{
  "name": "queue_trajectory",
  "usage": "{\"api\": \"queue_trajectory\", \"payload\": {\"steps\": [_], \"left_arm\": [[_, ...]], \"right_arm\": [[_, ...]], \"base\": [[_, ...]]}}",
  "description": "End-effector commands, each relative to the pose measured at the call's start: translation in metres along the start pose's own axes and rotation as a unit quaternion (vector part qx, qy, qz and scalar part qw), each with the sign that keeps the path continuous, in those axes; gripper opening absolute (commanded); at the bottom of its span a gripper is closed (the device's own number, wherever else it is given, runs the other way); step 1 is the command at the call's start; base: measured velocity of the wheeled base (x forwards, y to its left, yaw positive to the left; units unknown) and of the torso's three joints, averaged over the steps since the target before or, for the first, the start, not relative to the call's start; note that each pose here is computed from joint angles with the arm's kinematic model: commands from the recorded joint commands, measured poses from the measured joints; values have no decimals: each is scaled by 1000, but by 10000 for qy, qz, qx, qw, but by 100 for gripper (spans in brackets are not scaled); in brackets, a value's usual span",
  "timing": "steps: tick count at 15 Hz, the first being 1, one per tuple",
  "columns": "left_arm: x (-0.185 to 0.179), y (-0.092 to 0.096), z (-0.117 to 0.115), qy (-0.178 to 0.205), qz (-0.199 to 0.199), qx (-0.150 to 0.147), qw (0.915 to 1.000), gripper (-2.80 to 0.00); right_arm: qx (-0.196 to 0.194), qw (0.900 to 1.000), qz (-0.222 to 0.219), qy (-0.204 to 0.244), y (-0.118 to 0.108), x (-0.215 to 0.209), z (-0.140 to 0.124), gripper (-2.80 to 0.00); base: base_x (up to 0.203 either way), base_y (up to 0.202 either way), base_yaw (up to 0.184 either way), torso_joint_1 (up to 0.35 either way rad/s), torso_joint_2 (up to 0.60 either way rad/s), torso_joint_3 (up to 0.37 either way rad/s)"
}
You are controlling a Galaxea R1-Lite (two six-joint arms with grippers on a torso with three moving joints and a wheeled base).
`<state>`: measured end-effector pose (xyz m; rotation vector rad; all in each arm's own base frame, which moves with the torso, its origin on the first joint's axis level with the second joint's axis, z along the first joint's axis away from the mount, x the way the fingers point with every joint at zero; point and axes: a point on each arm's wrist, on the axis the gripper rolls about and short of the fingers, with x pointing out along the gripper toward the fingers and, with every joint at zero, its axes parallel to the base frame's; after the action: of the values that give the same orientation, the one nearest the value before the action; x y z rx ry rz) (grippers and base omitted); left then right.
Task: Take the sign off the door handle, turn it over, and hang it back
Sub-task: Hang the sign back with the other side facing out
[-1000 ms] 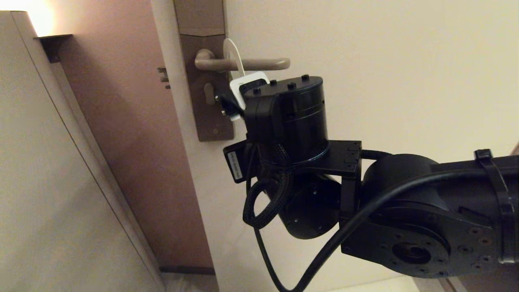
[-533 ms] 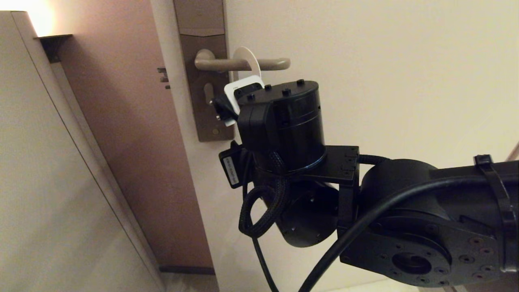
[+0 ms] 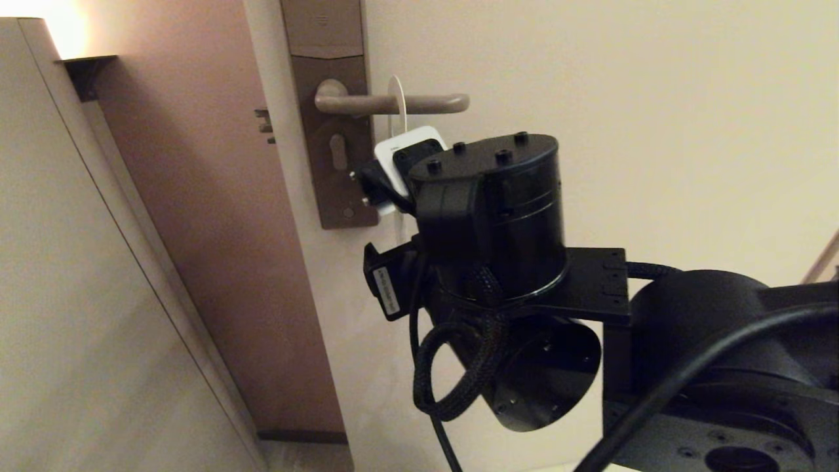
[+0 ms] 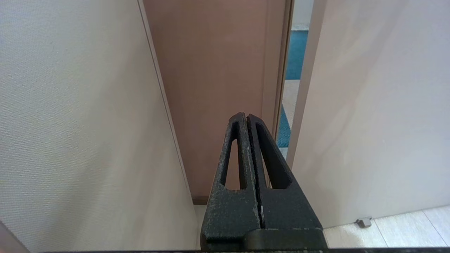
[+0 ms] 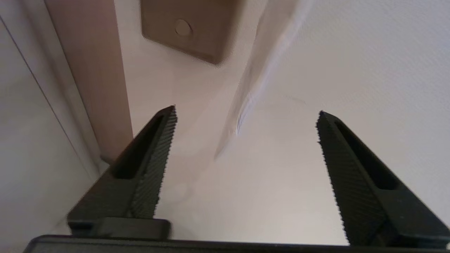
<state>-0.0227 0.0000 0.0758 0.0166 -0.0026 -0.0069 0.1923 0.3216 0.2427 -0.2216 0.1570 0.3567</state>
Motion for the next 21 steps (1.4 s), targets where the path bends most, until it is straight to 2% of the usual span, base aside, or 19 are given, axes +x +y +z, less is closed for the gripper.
{"api": "queue_trajectory", "payload": {"steps": [1,3,5,10,11,18,21], "left_arm": [[0,0,0,5,-4,0,10000,-280],[0,0,0,5,-3,-6,10000,-280],[0,0,0,5,0,-3,10000,-280],[0,0,0,2,1,1,10000,-280],[0,0,0,-1,-4,-5,10000,-280],[0,0,0,5,-4,-2,10000,-280],[0,0,0,2,-4,1,10000,-280]], "right_arm": [[119,9999,-8,-94,-13,-15,7,0],[381,9991,37,-173,-21,-24,12,0],[371,9990,181,-146,-28,-32,9,0],[381,9989,194,-167,-36,-41,2,0],[415,9987,196,-211,-36,-42,0,-280],[369,9987,184,-301,-31,-34,3,-280],[556,9968,170,-546,-19,-18,14,-280]], "base": [[0,0,0,0,0,0],[0,0,0,0,0,0],[0,0,0,0,0,0],[0,0,0,0,0,0],[0,0,0,0,0,0],[0,0,0,0,0,0],[0,0,0,0,0,0]]}}
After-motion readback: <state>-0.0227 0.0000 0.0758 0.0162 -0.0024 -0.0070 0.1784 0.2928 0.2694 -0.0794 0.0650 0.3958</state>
